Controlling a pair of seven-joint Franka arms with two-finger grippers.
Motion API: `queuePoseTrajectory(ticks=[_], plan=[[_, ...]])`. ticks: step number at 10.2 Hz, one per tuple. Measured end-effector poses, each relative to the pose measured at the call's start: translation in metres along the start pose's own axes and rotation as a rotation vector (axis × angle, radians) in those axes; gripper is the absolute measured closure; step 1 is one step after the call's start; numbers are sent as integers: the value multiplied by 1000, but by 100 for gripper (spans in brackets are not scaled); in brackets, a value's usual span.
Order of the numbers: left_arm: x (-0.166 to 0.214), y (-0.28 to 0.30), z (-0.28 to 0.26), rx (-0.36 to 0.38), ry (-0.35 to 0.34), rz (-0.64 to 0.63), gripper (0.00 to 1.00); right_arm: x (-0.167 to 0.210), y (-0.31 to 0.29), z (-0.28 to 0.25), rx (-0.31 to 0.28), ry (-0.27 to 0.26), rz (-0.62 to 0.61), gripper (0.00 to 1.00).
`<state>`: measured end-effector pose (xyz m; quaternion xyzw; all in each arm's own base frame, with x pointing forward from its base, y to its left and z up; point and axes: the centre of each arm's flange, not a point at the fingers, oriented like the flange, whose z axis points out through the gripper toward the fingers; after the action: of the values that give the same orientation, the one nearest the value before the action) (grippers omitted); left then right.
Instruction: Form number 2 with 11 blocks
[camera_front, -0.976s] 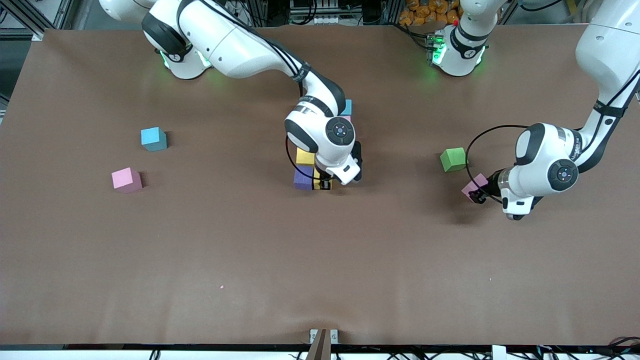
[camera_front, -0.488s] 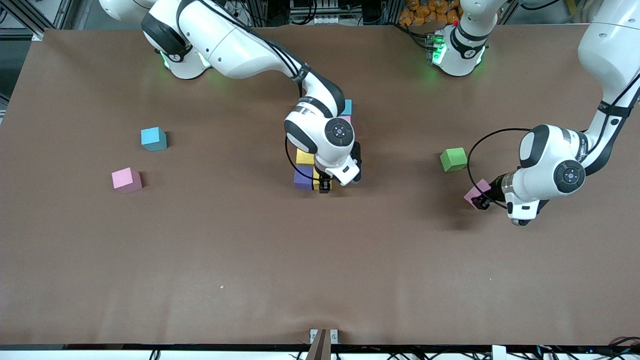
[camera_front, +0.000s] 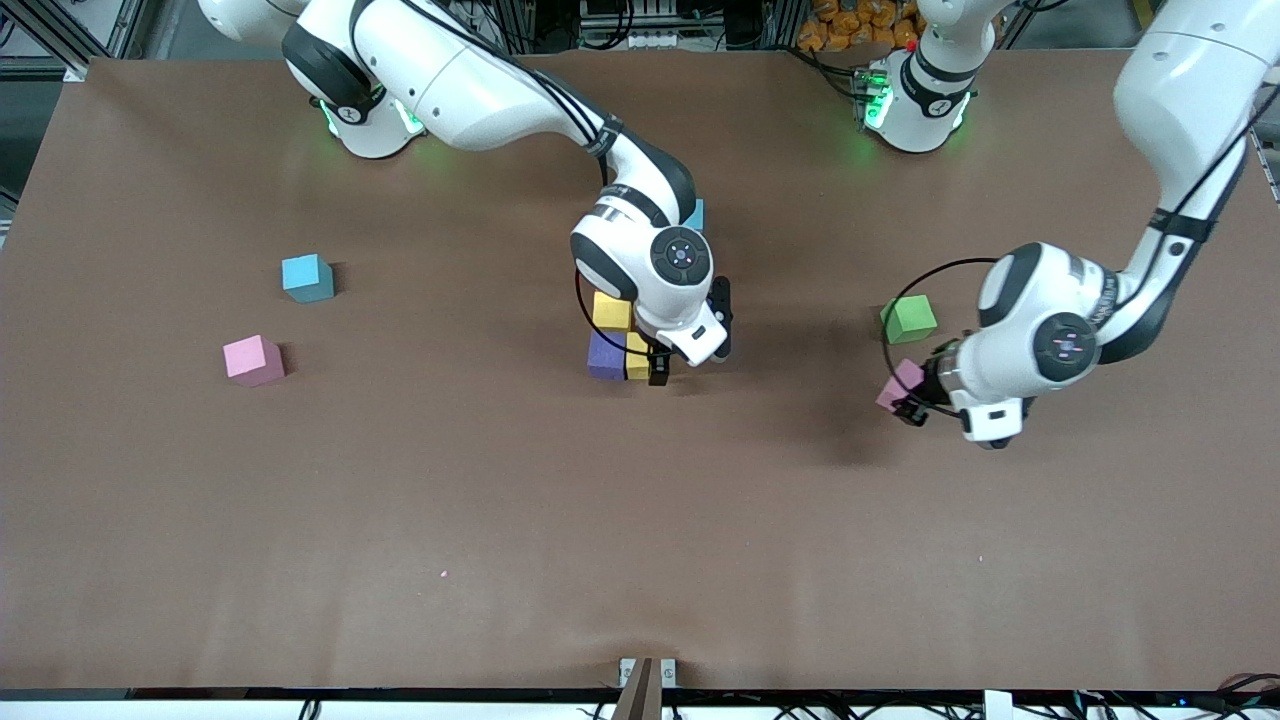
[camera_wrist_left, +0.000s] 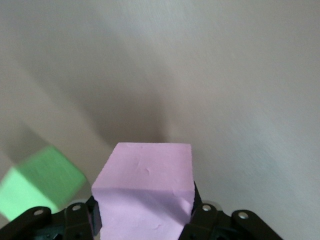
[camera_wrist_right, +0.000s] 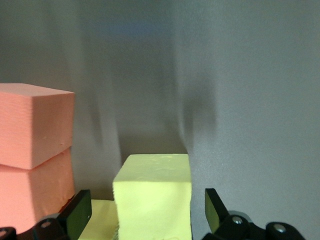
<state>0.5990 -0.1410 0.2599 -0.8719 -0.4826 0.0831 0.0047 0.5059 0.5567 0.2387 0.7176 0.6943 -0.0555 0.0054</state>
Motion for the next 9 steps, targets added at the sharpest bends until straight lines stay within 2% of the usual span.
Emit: queuePoseTrajectory(ticks=[2,4,7,9], plan=[[-41,20,-7,-9,-32,-76,37,-5,1,-14,14,-21,8,0],[-70,27,-5,-1,-48,-152,37,-29,24,-32,9,-17,53,0],[-132,44,3,13,-111,-257,37,-112,93,-45,28,-36,192,0],[-173,62,9,-2,-140,-324,37,-188,145,-53,26,-27,316,0]])
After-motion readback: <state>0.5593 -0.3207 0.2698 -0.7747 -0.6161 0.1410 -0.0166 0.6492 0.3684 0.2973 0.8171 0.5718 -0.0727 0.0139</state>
